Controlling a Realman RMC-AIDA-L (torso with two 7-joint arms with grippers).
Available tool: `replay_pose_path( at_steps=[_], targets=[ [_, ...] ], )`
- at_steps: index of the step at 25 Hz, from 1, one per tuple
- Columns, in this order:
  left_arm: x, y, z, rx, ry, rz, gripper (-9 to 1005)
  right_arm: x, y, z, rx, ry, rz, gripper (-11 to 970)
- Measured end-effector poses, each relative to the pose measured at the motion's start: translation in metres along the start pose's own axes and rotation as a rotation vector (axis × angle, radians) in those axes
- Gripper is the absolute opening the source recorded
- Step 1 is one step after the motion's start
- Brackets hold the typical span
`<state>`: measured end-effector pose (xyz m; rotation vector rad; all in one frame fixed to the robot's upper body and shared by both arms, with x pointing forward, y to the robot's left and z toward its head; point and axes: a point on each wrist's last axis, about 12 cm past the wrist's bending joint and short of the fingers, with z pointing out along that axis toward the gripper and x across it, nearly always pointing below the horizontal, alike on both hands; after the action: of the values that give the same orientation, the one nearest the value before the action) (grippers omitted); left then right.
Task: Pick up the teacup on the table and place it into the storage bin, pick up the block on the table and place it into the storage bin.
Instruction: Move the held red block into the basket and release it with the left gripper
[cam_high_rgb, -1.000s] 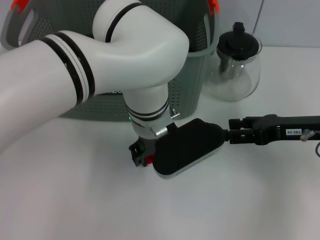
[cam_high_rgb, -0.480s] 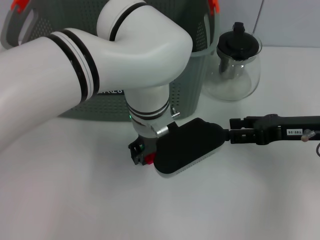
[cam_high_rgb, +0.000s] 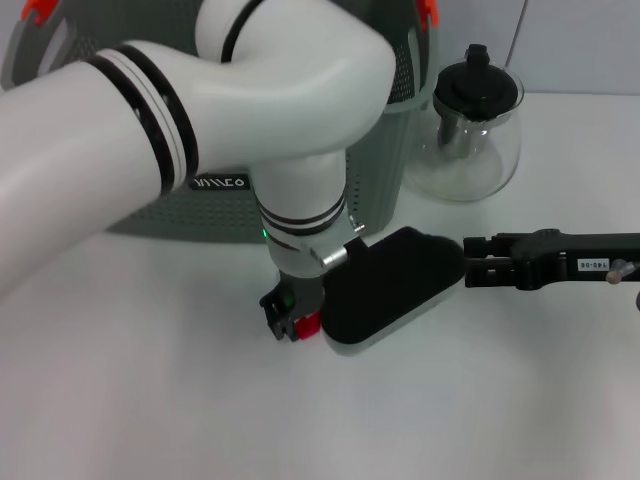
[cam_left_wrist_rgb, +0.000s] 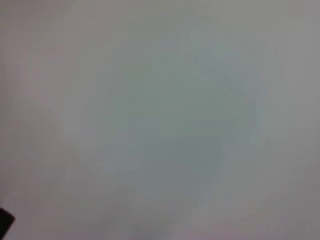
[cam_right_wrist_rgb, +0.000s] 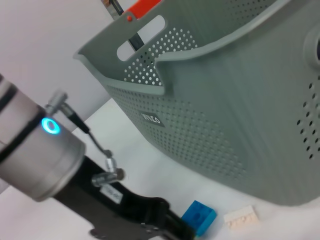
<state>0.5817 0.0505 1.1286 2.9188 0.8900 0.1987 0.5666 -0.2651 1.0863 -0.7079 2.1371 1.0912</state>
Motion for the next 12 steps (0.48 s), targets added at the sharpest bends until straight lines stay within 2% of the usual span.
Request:
replay_pose_path(
  at_steps=[5, 9, 12],
  targets=[
    [0.002, -0.010, -0.028, 0.065, -0.145, -0.161, 641, 0.001, 0.000, -0.002, -0.003, 0.001, -0.007, 838],
    [0.014, -0.024, -0.062, 0.093, -0.469, -0.430, 642, 0.001, 0.000, -0.004, -0.005, 0.001, -0.016, 838],
    [0.042, -0.043, -0.082, 0.020, -0.722, -0.661, 642, 0.001, 0.000, -0.004, -0.009, 0.007, -0.027, 838]
  ],
)
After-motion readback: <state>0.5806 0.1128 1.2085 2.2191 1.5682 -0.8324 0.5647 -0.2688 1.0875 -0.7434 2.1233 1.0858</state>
